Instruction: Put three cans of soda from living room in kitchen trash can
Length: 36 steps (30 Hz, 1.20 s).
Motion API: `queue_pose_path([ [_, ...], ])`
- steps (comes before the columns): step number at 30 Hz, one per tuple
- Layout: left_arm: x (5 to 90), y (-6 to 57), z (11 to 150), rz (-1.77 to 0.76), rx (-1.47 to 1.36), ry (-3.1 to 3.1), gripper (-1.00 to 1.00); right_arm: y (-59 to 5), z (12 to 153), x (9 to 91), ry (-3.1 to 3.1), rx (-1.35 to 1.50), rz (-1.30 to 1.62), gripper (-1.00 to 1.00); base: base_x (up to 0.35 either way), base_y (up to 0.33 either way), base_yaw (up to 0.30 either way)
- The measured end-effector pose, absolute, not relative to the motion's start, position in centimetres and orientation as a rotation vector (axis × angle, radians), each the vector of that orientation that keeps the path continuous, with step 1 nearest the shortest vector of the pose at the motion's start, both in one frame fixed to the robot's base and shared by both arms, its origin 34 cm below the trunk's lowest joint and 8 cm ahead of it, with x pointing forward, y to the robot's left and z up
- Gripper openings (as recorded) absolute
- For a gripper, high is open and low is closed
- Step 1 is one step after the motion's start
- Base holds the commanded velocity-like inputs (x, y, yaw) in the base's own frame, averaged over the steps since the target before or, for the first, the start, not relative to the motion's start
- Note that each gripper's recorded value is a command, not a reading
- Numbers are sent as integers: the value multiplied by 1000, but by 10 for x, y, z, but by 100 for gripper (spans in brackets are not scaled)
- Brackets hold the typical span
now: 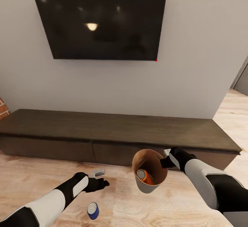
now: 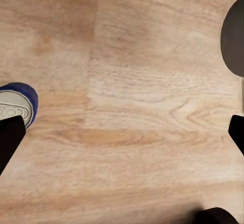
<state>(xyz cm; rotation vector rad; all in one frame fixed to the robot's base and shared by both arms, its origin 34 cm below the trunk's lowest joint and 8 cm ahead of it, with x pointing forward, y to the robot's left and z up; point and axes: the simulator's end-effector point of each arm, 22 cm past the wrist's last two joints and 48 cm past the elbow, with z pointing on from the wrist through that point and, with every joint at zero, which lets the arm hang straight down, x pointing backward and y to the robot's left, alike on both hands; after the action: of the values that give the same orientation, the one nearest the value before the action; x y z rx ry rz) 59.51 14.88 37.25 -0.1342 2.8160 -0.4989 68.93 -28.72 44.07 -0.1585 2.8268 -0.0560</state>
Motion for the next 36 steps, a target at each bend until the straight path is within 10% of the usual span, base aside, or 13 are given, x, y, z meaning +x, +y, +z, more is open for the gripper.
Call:
queue_pose_path([
  [36, 596, 136, 378, -583, -120, 2797, 100, -290, 438, 680, 2868, -150, -49, -100, -34, 132, -287],
])
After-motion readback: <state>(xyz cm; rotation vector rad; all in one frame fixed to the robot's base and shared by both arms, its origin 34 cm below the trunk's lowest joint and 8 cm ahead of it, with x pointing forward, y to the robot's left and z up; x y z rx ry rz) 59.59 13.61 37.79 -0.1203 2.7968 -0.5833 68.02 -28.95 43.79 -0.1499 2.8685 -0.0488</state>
